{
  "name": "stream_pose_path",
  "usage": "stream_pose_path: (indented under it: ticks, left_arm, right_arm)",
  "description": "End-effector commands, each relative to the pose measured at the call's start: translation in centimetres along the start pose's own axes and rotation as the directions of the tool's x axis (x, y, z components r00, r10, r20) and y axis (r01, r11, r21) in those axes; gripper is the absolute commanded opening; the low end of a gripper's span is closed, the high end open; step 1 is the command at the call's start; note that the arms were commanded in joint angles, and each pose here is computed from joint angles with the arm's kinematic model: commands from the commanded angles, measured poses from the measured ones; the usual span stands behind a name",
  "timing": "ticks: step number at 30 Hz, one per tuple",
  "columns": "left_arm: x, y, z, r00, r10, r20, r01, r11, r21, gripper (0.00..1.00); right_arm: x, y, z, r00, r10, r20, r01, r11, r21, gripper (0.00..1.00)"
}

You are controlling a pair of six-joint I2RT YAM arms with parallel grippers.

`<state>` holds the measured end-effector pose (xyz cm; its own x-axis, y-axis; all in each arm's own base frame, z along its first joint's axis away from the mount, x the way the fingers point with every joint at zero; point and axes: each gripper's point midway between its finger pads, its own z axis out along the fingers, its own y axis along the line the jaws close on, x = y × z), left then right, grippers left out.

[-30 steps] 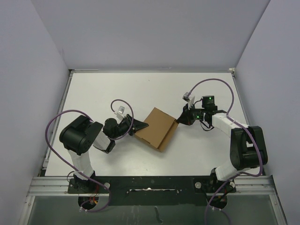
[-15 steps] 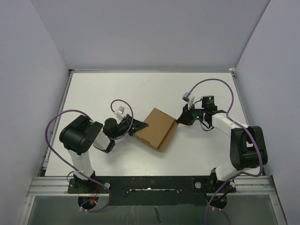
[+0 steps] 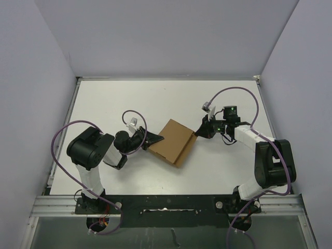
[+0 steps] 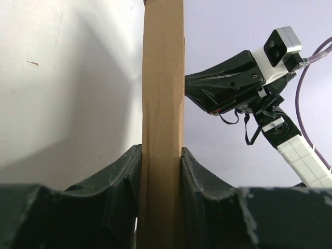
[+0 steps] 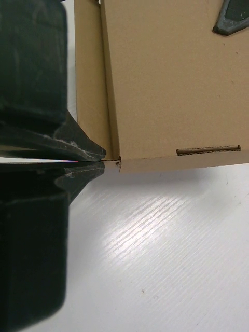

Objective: Fold the paper box

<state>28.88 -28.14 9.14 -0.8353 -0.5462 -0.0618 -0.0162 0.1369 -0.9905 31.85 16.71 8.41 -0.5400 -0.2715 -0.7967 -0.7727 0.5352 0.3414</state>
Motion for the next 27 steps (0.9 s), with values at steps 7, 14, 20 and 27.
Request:
stream_pose_path:
  ticks: [7,14,20,27]
  left_arm:
    - [-2.46,-1.69,0.55,0.995,0.022,0.100,-0.030,0.996,0.083,0.04]
    - [-2.44,-1.76,0.55,0.995,0.022,0.099,-0.031,0.996,0.087,0.04]
    - [-2.38,-1.82,0.60,0.995,0.019,0.093,-0.028,0.995,0.092,0.04]
    - [-2.49,-1.99,0.54,0.995,0.016,0.101,-0.026,0.995,0.100,0.04]
  right_arm:
    - [-2.77,1.89,-0.72,0.996,-0.010,0.087,0.016,0.998,-0.065,0.00]
    - [-2.70,1.81,-0.70,0.996,-0.003,0.094,0.009,0.998,-0.064,0.00]
    - [-2.73,1.67,-0.80,0.995,-0.006,0.097,0.011,0.998,-0.057,0.00]
    - [-2.82,1.45,-1.04,0.994,0.005,0.111,0.000,0.999,-0.043,0.00]
